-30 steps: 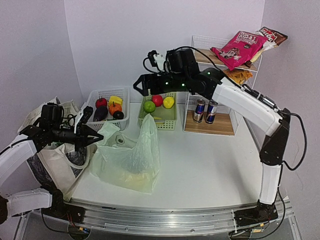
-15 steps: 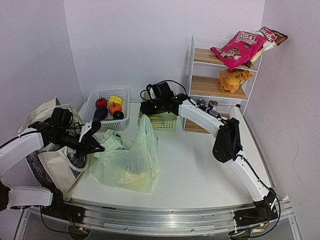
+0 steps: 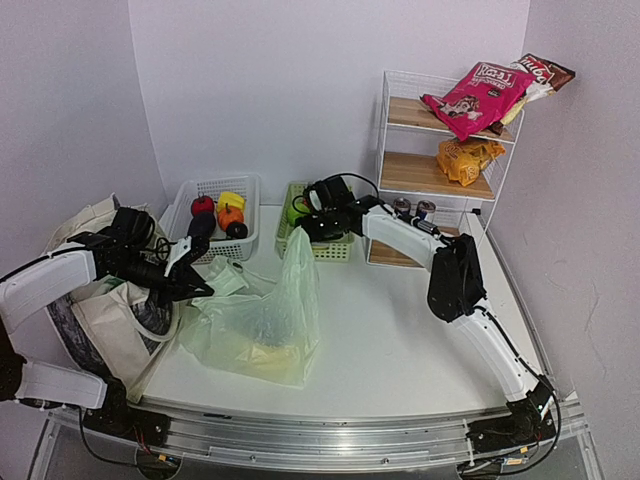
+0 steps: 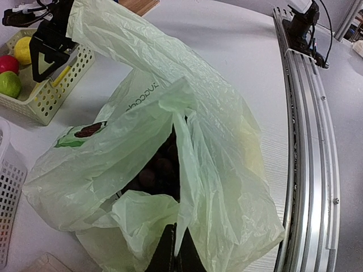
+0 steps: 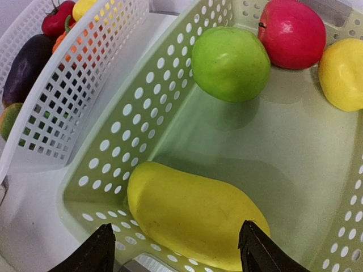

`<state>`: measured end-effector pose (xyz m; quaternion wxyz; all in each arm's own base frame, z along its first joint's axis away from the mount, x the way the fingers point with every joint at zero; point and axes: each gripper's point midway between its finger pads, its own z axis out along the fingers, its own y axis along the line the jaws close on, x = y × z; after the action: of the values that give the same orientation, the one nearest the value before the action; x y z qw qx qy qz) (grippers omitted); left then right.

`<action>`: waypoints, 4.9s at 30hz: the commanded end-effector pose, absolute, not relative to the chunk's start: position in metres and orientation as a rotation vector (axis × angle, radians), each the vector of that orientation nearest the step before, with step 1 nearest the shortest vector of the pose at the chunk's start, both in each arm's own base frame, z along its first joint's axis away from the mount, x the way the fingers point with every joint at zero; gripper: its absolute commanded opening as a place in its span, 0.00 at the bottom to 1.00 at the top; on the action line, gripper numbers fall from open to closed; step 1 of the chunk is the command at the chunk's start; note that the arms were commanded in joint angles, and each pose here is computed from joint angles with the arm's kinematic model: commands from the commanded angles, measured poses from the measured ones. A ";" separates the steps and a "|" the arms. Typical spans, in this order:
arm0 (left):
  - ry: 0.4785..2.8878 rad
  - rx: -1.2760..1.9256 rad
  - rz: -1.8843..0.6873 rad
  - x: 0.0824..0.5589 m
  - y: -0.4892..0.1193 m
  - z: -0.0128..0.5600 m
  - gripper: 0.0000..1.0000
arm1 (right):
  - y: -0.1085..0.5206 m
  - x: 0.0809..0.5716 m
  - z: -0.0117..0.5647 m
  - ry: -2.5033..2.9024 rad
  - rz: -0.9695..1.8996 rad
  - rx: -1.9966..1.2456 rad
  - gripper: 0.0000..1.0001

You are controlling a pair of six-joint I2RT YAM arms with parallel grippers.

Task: Place the mixed food into the grocery bags and tie them

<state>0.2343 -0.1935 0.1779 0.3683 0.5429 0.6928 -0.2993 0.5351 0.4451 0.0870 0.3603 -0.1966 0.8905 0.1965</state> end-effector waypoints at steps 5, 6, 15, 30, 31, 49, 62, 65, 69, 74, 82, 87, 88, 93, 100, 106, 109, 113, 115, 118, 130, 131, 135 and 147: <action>1.700 1.366 -0.735 0.243 -0.196 0.203 0.00 | 0.449 0.479 0.105 2.391 0.707 -0.698 0.66; 1.696 1.363 -0.736 0.243 -0.196 0.203 0.00 | 0.444 0.470 0.102 2.418 0.701 -0.724 0.65; 1.683 1.356 -0.749 0.246 -0.199 0.203 0.00 | 0.451 0.423 0.128 2.465 0.759 -0.820 0.64; 1.699 1.330 -0.771 0.246 -0.200 0.206 0.00 | 0.406 0.507 0.125 2.397 0.256 -0.479 0.77; 1.704 1.327 -0.775 0.246 -0.200 0.207 0.00 | 0.405 0.508 0.118 2.409 0.249 -0.477 0.79; 1.757 1.293 -0.811 0.257 -0.202 0.211 0.00 | 0.384 0.447 0.060 2.777 0.316 -0.507 0.74; 1.774 1.240 -0.796 0.260 -0.201 0.226 0.00 | 0.396 0.378 0.031 3.002 0.370 -0.597 0.74; 1.775 1.221 -0.800 0.258 -0.200 0.232 0.00 | 0.412 0.366 0.040 3.020 0.538 -0.637 0.75; 1.789 1.211 -0.819 0.253 -0.199 0.236 0.00 | 0.413 0.359 0.068 2.974 0.574 -0.696 0.75; 1.789 1.214 -0.812 0.248 -0.197 0.236 0.00 | 0.419 0.337 0.102 2.924 0.622 -0.800 0.75; 1.778 1.214 -0.818 0.246 -0.198 0.236 0.00 | 0.413 0.300 0.063 3.096 0.534 -0.795 0.74; 1.776 1.212 -0.817 0.246 -0.198 0.235 0.00 | 0.404 0.295 0.021 3.179 0.429 -0.792 0.75; 1.777 1.209 -0.818 0.246 -0.198 0.235 0.00 | 0.401 0.297 0.013 3.186 0.393 -0.790 0.75; 1.774 1.203 -0.814 0.246 -0.198 0.236 0.00 | 0.394 0.309 -0.002 3.157 0.265 -0.794 0.52; 1.768 1.177 -0.817 0.248 -0.198 0.243 0.00 | 0.393 0.337 0.046 2.992 0.257 -0.814 0.19; 1.741 1.130 -0.835 0.250 -0.200 0.264 0.00 | 0.395 0.370 0.130 2.719 0.253 -0.802 0.09; 1.737 1.102 -0.851 0.251 -0.201 0.273 0.00 | 0.396 0.379 0.167 2.596 0.280 -0.790 0.07; 1.727 1.094 -0.867 0.249 -0.202 0.276 0.00 | 0.398 0.392 0.200 2.478 0.279 -0.767 0.04; 1.720 1.088 -0.877 0.248 -0.202 0.279 0.00 | 0.399 0.398 0.220 2.418 0.280 -0.755 0.03; 1.719 1.069 -0.893 0.248 -0.203 0.283 0.00 | 0.404 0.399 0.247 2.346 0.320 -0.753 0.02; 1.696 0.953 -0.936 0.249 -0.203 0.310 0.00 | 0.507 0.249 0.297 2.054 1.040 -1.055 0.01; 1.695 0.947 -0.948 0.247 -0.203 0.311 0.00 | 0.512 0.245 0.290 2.053 1.101 -1.013 0.01; 1.674 0.948 -1.014 0.236 -0.206 0.317 0.00 | 0.536 0.237 0.261 2.050 1.194 -0.943 0.00; 1.641 0.933 -1.061 0.223 -0.205 0.327 0.00 | 0.562 0.192 0.182 2.121 1.126 -1.175 0.00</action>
<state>0.2242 -0.2057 0.3120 0.4480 0.3812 0.6864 -0.4275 0.2325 0.5540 0.1792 0.2315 -0.3646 0.8059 0.4049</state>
